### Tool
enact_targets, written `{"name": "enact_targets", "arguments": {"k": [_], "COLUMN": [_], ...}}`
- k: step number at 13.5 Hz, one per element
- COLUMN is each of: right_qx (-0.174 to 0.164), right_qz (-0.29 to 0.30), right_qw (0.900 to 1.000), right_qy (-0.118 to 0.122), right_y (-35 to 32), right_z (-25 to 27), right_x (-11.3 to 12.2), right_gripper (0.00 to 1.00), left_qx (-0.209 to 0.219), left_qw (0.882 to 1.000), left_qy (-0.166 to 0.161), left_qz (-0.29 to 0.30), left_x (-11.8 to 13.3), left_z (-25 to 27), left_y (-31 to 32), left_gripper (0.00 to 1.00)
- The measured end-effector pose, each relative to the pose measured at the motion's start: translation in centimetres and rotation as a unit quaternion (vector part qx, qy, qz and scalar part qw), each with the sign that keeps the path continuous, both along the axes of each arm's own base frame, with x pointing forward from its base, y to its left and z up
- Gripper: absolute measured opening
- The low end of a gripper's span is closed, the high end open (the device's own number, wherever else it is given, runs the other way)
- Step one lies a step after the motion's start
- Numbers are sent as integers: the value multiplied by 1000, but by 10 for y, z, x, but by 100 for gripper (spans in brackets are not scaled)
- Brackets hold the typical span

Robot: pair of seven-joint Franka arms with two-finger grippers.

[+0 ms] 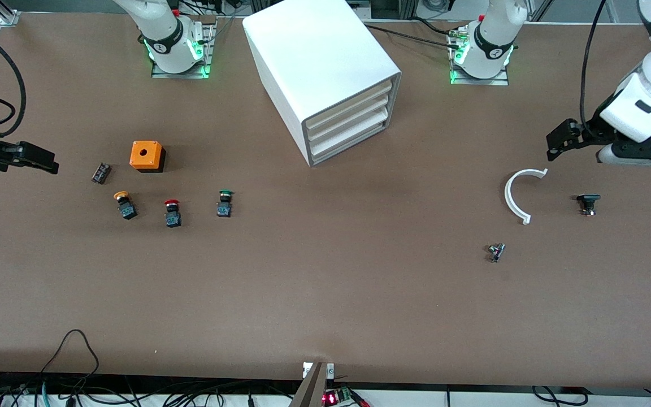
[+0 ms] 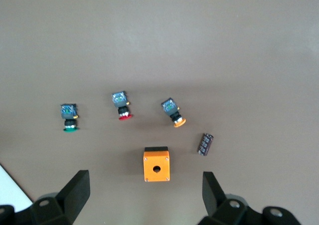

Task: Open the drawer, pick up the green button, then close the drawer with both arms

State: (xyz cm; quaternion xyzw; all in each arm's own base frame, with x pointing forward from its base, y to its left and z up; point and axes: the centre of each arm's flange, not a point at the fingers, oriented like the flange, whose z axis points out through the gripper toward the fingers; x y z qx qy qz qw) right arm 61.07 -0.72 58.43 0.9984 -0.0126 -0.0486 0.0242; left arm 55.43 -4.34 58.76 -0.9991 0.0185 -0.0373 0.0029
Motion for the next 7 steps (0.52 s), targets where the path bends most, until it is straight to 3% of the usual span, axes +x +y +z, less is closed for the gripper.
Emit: {"name": "enact_targets", "arguments": {"k": [5,7], "right_qx": [-6,-6], "right_qz": [5,2], "right_qw": [1000,999], "right_qy": [-26,-36], "right_y": [-1,-9], "right_z": [1,3], "right_x": [-48,-52], "right_gripper": [100,100], "left_qx": [0,0], "left_qw": [1000,1000], "left_qy": [-6,-6], "left_qz": [-6,-6], "left_x": [6,7], "left_z": [-5,-6], "left_y": [-1,-1], "left_gripper": [100,100]}}
